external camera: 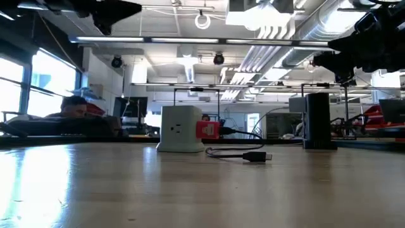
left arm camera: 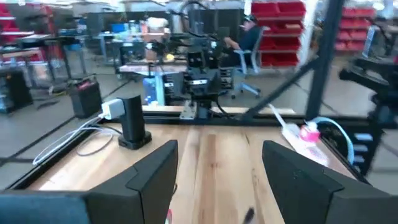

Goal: Insert USB
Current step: Return to Home Position

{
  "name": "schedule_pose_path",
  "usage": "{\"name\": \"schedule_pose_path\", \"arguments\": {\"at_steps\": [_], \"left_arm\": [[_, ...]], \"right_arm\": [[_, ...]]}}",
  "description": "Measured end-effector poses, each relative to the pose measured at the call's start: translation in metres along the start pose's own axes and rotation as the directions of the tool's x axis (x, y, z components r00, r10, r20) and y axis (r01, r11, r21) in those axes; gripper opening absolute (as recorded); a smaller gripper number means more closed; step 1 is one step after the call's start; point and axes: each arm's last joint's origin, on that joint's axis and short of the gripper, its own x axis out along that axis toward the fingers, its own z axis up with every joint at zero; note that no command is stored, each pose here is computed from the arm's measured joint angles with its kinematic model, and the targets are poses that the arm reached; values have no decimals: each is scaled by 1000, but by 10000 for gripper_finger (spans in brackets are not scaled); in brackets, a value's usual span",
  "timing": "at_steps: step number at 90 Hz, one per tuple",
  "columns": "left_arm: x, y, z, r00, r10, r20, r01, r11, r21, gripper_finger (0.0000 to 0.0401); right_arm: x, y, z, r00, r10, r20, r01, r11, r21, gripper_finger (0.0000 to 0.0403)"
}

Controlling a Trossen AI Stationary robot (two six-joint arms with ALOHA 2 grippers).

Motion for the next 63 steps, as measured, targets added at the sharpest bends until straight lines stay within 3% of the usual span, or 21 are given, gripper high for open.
{"name": "schedule_pose_path", "arguments": {"at_steps": [11,23,46,63], "left_arm": [[-12,3,2,998,-47,43,46,999,18,211],[-15,12,4,984,2,177,-4,1000,10,212],[-4,35,-29,998,63,31,-62,998,-20,211],[-17,54,-30,973,214,87,-213,977,-23,211]], "right_arm": [[0,0,0,1000,0,0,0,1000,0,232],[0,0,0,1000,0,0,0,1000,0,232],[0,0,0,1000,0,0,0,1000,0,232],[0,0,0,1000,1,0,-1,1000,0,232]]}}
